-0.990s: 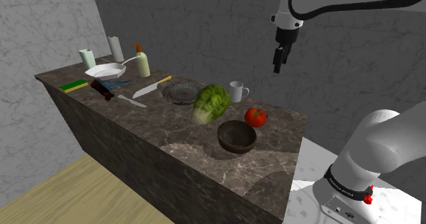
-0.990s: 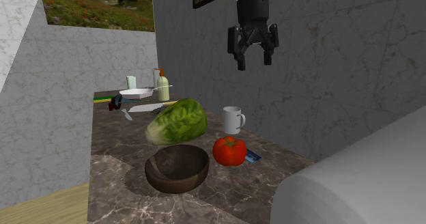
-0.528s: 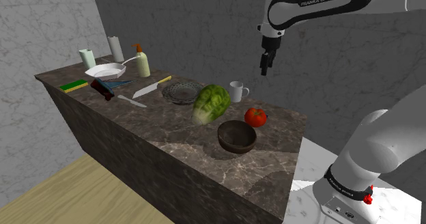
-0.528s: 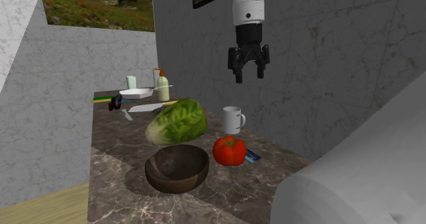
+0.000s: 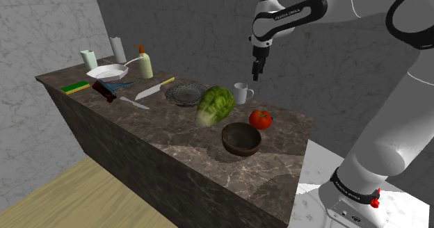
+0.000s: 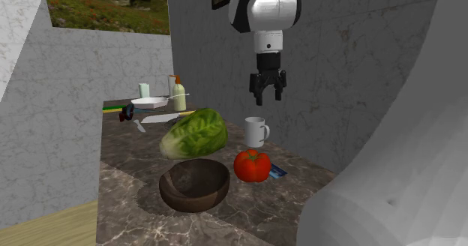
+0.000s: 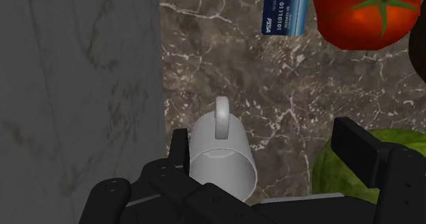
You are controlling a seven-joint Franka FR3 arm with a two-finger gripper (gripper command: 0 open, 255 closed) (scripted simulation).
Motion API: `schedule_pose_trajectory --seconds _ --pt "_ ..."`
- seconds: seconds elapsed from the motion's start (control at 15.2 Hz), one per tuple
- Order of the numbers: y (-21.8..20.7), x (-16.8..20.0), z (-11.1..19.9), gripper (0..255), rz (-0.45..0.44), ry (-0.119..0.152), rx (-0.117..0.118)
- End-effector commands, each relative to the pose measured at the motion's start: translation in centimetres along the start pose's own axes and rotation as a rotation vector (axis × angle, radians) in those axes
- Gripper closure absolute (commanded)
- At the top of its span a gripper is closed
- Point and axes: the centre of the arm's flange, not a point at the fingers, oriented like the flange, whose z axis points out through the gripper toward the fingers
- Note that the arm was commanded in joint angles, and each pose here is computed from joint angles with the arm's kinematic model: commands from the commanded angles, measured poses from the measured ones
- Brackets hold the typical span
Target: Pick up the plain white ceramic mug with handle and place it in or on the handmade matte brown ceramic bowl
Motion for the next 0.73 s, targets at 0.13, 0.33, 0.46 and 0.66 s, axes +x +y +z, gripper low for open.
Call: schedule_pose_trajectory --seconds 0.13,0.33,0.46,0.66 --pt "2.7 3.7 2.9 0 -0.033 -0.001 0.018" --pt "4.5 6.6 5.1 0 -0.056 -0.001 0.032" --pt "5.6 8.5 6.6 0 -0.072 -0.001 0.041" --pt "6.5 10.1 8.3 0 -0.085 -0.002 0.048"
